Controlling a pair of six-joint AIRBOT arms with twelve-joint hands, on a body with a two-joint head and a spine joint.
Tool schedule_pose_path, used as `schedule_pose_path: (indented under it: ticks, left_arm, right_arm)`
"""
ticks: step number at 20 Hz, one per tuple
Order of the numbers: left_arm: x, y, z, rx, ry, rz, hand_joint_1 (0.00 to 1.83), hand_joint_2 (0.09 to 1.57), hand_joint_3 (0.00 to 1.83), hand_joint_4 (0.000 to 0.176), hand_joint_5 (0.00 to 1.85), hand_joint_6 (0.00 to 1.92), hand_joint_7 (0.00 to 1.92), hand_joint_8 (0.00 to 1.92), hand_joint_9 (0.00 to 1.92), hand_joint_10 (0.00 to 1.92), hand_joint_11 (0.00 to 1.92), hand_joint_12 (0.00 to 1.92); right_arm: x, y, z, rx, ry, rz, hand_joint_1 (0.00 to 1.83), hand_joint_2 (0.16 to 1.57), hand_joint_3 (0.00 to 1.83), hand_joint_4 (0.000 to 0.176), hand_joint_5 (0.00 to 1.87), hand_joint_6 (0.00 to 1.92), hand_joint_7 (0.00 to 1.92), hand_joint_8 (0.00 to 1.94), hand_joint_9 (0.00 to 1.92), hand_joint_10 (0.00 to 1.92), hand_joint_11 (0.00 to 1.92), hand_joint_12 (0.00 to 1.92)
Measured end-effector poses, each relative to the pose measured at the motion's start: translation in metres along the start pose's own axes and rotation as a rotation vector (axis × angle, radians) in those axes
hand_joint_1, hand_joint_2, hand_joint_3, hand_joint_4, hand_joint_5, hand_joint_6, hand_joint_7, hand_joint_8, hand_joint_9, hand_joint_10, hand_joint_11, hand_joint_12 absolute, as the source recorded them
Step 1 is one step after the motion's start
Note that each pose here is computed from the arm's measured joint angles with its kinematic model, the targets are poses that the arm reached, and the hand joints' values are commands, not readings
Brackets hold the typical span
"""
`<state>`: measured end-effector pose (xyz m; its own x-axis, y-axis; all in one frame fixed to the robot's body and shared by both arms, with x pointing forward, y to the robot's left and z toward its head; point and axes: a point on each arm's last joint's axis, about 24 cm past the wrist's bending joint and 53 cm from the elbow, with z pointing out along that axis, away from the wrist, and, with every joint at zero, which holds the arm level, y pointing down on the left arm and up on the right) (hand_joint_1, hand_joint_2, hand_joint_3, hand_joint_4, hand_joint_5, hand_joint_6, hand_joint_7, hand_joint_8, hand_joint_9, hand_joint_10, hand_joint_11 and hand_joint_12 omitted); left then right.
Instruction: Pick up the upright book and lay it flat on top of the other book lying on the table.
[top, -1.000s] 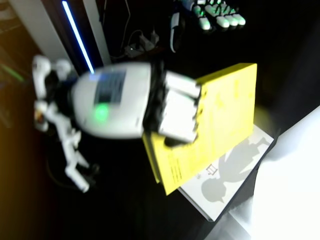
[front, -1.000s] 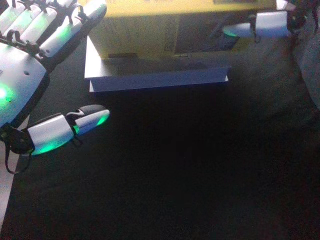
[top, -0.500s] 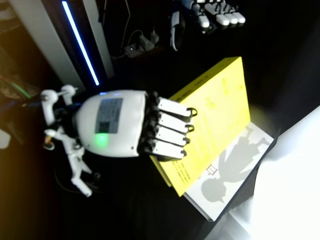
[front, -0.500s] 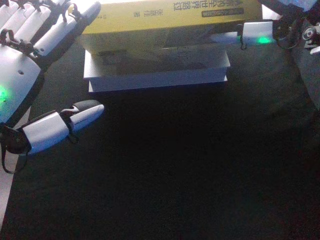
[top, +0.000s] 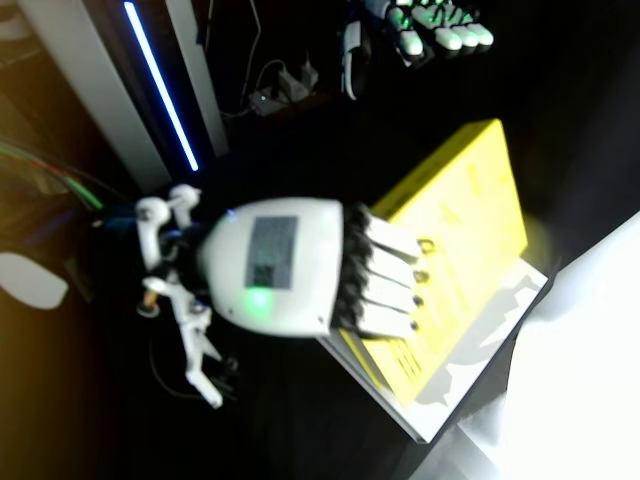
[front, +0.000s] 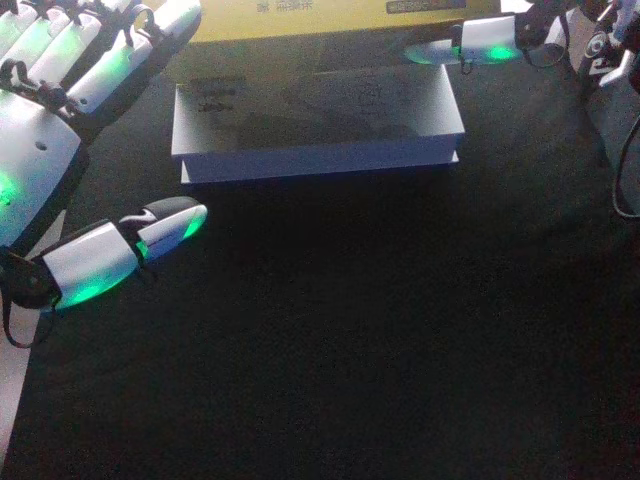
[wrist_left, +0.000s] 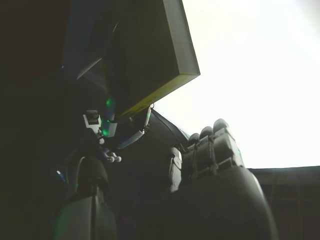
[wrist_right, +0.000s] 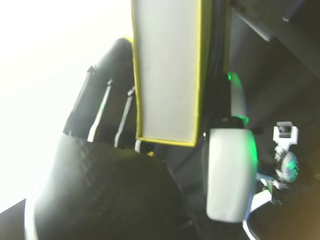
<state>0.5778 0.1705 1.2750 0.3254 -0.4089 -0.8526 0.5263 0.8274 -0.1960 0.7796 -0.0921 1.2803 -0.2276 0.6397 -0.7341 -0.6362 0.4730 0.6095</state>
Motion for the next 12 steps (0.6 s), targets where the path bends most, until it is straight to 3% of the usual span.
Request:
schedule_pose_path:
  ticks: [4,5,6,7,8,9,11,12]
  left_arm:
    - [0.0,0.0,0.0,0.0,0.0,-0.004,0.44,1.11,0.0,0.175,0.0,0.0,0.0,0.0,0.0,0.0,0.0,0.0]
    - [0.0,0.0,0.0,0.0,0.0,-0.009,0.46,1.12,0.0,0.175,0.0,0.0,0.0,0.0,0.0,0.0,0.0,0.0]
    - [0.0,0.0,0.0,0.0,0.0,-0.01,0.47,1.13,0.01,0.176,0.0,0.0,0.0,0.0,0.0,0.0,0.0,0.0]
    - [0.0,0.0,0.0,0.0,-0.001,-0.01,0.49,1.14,0.0,0.176,0.0,0.0,0.0,0.0,0.0,0.0,0.0,0.0]
    - [0.0,0.0,0.0,-0.001,-0.001,-0.011,0.46,1.12,0.0,0.176,0.0,0.0,0.0,0.0,0.0,0.0,0.0,0.0]
    - [0.0,0.001,0.0,-0.003,-0.001,-0.014,0.48,1.12,0.0,0.176,0.0,0.0,0.0,0.0,0.0,0.0,0.0,0.0]
    - [0.0,0.001,0.0,-0.003,-0.001,-0.014,0.49,1.13,0.0,0.176,0.0,0.0,0.0,0.0,0.0,0.0,0.0,0.0]
    - [0.0,0.001,0.0,-0.003,-0.002,-0.015,0.49,1.13,0.0,0.176,0.0,0.0,0.0,0.0,0.0,0.0,0.0,0.0]
  right_arm:
    - [-0.002,-0.005,0.0,0.018,-0.003,0.005,1.37,1.15,0.0,0.0,0.69,1.14,1.01,0.94,0.91,1.35,0.75,1.66]
    - [-0.002,-0.005,0.0,0.019,-0.003,0.005,1.37,1.16,0.01,0.0,0.65,1.2,0.96,1.03,0.93,1.39,0.66,1.7]
    - [-0.002,-0.005,-0.001,0.02,-0.002,0.006,0.95,1.25,0.03,0.0,0.33,0.85,0.67,0.77,0.66,1.25,0.41,1.74]
    - [0.0,-0.005,-0.002,0.023,0.004,0.005,0.67,1.32,0.03,0.0,0.17,0.67,0.47,0.57,0.41,1.21,0.14,1.79]
    - [0.003,-0.008,-0.004,0.039,0.019,0.002,0.41,1.32,0.02,0.0,0.03,0.21,0.16,0.3,0.08,0.92,0.03,1.54]
    - [0.011,-0.017,-0.008,0.071,0.049,0.0,0.23,1.3,0.01,0.0,0.01,0.04,0.03,0.06,0.02,0.48,0.0,1.25]
    - [0.029,-0.035,-0.016,0.129,0.112,0.022,0.19,1.25,0.0,0.0,0.0,0.0,0.0,0.0,0.0,0.12,0.0,0.76]
    - [0.032,-0.039,-0.019,0.15,0.125,0.04,0.19,1.25,0.0,0.0,0.0,0.0,0.0,0.0,0.0,0.12,0.0,0.76]
